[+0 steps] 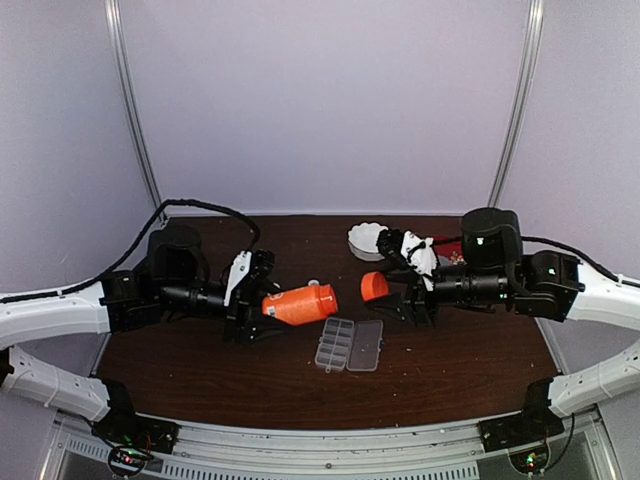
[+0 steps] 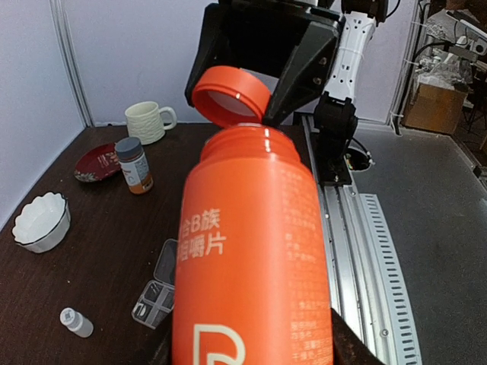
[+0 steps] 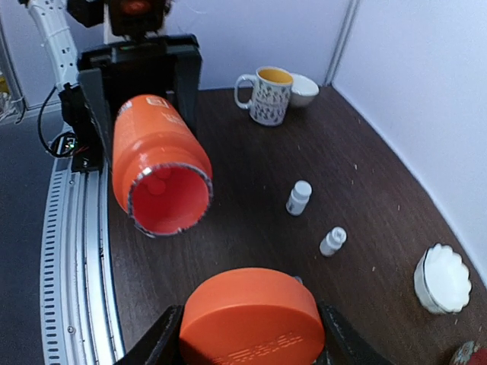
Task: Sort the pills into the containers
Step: Unscrew the lid of the pill bottle, then place the lid of the pill bottle at the center of the board.
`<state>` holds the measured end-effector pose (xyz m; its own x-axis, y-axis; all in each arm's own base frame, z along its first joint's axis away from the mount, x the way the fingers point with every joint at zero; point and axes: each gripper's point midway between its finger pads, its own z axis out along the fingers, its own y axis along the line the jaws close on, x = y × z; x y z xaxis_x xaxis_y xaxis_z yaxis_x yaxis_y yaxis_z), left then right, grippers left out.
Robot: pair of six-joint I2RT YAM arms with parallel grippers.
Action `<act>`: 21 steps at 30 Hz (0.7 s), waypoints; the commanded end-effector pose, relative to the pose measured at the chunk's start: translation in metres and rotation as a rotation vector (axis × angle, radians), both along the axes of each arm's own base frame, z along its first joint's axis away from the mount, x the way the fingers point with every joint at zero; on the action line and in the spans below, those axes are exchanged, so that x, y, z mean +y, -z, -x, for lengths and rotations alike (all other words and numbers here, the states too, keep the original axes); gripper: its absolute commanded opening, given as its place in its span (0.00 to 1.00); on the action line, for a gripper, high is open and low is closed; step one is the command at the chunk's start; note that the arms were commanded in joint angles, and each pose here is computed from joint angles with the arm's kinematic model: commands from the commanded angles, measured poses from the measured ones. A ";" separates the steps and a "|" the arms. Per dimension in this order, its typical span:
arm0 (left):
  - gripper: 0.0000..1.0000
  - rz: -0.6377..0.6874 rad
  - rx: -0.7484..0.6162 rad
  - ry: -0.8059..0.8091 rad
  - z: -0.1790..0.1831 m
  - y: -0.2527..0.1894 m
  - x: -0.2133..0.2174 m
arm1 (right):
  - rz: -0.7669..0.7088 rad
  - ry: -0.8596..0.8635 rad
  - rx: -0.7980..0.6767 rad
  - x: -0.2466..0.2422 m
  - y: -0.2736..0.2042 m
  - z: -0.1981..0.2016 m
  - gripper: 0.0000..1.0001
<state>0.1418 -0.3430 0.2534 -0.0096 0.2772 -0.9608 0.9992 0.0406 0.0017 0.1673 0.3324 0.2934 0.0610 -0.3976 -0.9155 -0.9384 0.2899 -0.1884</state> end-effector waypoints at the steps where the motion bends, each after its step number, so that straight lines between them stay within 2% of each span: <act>1: 0.00 0.014 -0.043 -0.065 -0.016 -0.008 -0.002 | 0.098 0.393 0.247 -0.045 0.057 -0.031 0.15; 3: 0.00 0.018 -0.044 -0.073 -0.018 -0.007 -0.003 | 0.127 0.552 0.274 -0.067 0.074 -0.043 0.08; 8: 0.00 -0.011 -0.024 -0.146 -0.032 0.000 -0.004 | 0.092 0.784 0.370 -0.102 0.111 -0.053 0.06; 12: 0.00 -0.028 -0.017 -0.152 -0.034 0.009 -0.005 | 0.077 0.879 0.466 -0.115 0.141 -0.057 0.07; 16: 0.00 -0.018 -0.038 -0.173 -0.036 0.018 -0.005 | 0.153 0.940 0.564 -0.127 0.182 -0.058 0.07; 21: 0.00 -0.031 -0.032 -0.217 -0.042 0.026 -0.002 | 0.244 0.932 0.691 -0.128 0.225 -0.052 0.08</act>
